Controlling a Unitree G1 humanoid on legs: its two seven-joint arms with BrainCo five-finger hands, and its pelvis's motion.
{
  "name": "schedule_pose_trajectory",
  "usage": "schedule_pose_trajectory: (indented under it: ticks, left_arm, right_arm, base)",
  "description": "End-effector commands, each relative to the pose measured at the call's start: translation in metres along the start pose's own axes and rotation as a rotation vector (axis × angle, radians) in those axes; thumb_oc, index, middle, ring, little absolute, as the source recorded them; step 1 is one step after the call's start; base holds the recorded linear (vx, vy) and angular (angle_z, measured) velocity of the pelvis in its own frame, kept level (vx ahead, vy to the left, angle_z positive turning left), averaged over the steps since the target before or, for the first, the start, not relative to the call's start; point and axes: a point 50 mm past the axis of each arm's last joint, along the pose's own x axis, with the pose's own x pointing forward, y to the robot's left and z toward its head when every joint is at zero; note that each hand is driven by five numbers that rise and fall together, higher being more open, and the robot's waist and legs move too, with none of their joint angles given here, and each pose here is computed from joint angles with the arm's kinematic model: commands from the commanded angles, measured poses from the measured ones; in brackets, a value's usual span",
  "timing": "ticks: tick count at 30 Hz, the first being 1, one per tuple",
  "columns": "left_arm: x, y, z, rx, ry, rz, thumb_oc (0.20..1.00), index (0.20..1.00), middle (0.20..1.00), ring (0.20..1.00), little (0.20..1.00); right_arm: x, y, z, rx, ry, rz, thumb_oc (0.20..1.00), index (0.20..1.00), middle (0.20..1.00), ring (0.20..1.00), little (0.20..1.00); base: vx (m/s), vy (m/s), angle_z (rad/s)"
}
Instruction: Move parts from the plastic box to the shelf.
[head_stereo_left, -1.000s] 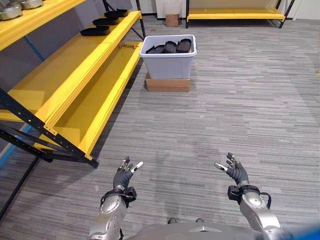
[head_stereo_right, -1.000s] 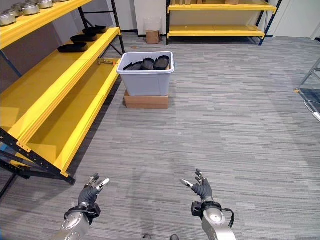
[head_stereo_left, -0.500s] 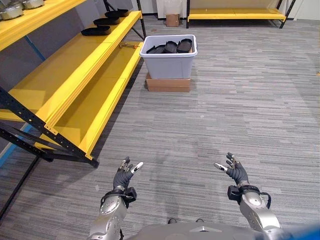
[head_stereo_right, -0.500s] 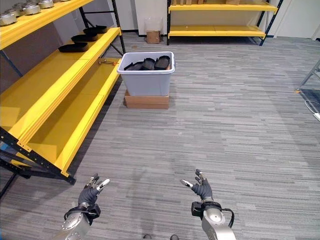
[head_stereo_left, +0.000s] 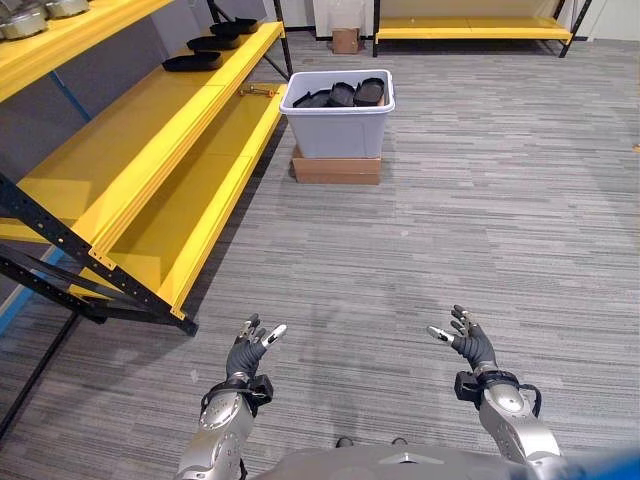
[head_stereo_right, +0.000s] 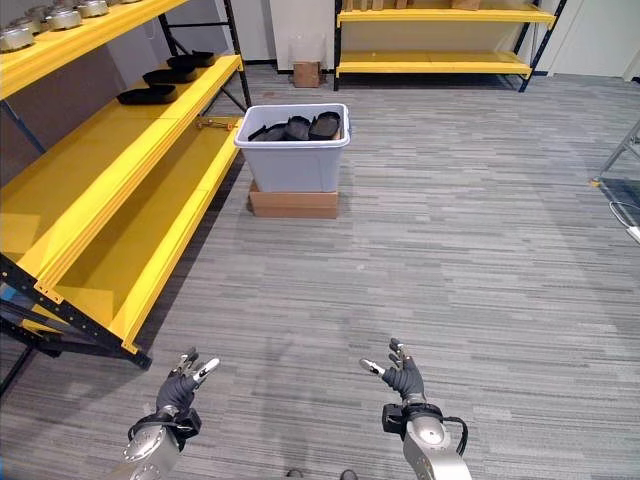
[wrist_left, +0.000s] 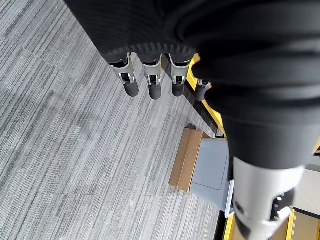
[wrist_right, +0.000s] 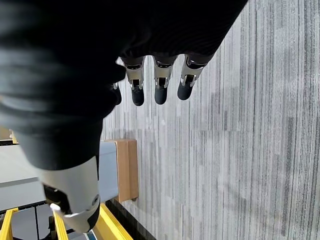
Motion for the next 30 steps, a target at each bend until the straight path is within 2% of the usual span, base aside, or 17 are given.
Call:
schedule_pose_trajectory:
  ticks: [1,8,17,26,30]
  left_arm:
    - [0.005,-0.001,0.023,0.039,-0.111,-0.026,1.0,1.0,1.0,1.0,1.0]
    - [0.007,0.004,0.034,0.052,-0.149,-0.016,1.0,1.0,1.0,1.0,1.0]
    - [0.011,0.008,0.047,0.092,-0.182,-0.013,1.0,1.0,1.0,1.0,1.0]
    - [0.011,0.006,0.041,0.121,-0.171,-0.036,1.0,1.0,1.0,1.0,1.0]
    - [0.012,-0.007,0.037,0.119,-0.159,-0.091,1.0,1.0,1.0,1.0,1.0]
  right_arm:
    - [0.002,0.003,0.021,0.011,-0.104,0.026,1.0,1.0,1.0,1.0,1.0]
    - [0.007,-0.001,0.026,-0.009,-0.108,0.027,1.0,1.0,1.0,1.0,1.0]
    - [0.003,0.002,0.036,0.09,-0.163,0.045,1.0,1.0,1.0,1.0,1.0]
    - [-0.006,-0.019,0.033,0.097,-0.173,-0.014,1.0,1.0,1.0,1.0,1.0]
    - [-0.01,-0.03,0.033,0.114,-0.18,-0.036,1.0,1.0,1.0,1.0,1.0]
  base:
    - [-0.01,0.035,0.02]
    - [-0.05,0.091,-0.01]
    - [-0.06,0.172,0.07]
    - [0.32,-0.019,0.25]
    - [0.49,-0.184,0.15]
